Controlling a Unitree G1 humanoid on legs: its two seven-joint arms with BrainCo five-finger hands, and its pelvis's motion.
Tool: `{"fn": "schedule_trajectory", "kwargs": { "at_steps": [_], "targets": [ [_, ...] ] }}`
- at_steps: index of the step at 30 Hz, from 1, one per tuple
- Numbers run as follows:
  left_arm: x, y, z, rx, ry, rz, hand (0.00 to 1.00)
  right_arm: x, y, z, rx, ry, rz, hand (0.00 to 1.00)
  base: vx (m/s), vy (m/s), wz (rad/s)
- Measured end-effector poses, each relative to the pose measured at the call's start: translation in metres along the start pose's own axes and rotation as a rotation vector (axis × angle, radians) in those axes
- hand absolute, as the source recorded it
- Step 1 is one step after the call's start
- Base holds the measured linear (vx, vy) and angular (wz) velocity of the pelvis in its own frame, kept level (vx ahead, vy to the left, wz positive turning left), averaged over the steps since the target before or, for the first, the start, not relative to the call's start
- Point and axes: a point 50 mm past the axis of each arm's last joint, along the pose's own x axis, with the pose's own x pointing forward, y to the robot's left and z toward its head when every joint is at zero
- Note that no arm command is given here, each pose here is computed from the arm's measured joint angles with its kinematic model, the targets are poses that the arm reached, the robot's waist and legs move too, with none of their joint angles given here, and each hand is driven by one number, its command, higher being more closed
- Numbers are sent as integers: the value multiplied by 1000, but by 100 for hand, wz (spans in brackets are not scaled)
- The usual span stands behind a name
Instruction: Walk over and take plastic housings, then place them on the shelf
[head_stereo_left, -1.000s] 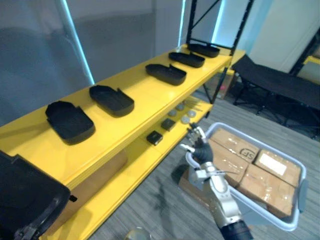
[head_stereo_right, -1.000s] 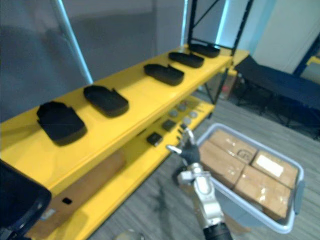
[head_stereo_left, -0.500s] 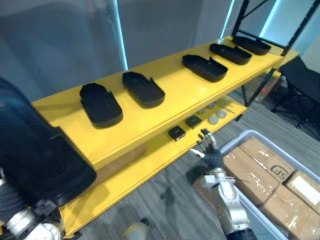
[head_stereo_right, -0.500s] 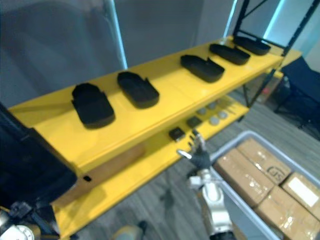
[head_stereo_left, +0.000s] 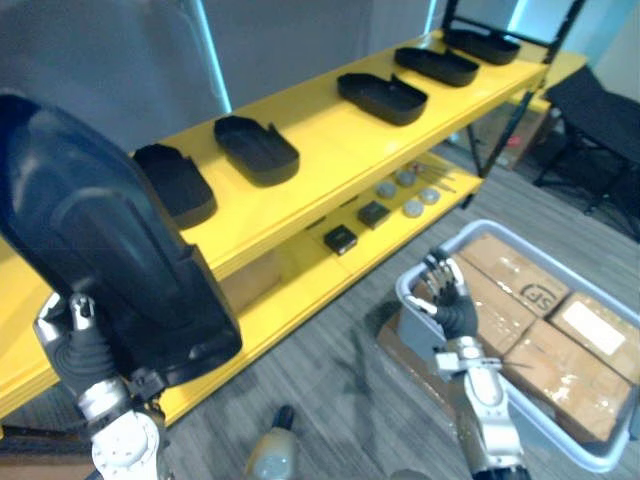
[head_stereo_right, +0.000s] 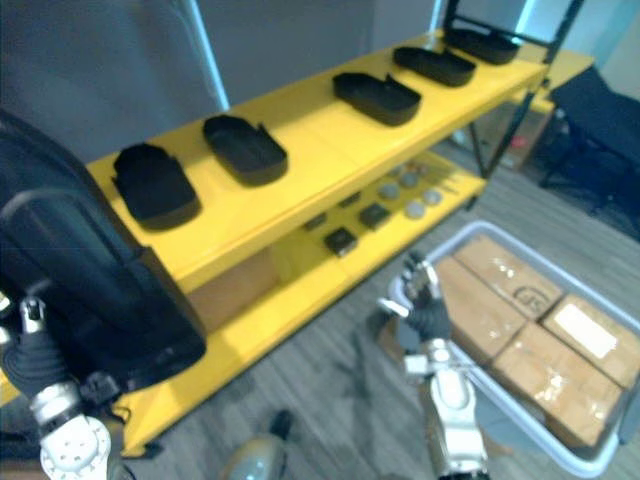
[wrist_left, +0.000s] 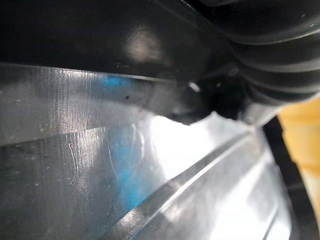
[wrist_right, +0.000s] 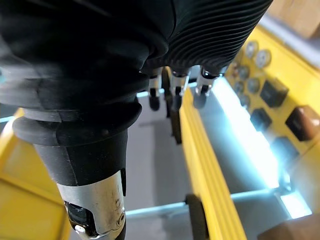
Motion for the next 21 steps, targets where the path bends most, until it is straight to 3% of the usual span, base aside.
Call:
{"fn": "schedule_trajectory", "kwargs": {
  "at_steps": [8,13,17,21],
  "targets": [
    [15,14,13,39,-92,66,100,4,3,5,22,-59,-15,0,123,153,39],
    [23,27,18,82,-131,159,100,38,17,34,11,-231,85,0,262,42,4],
    [49,12,23,-2,-193,206,100,71,19,81,-80,-404,156,0,230,-100,55],
    [45,4,21,-33,-155,187,100,72,32,98,-86,-433,225,0,243,-385,117]
  ]
}}
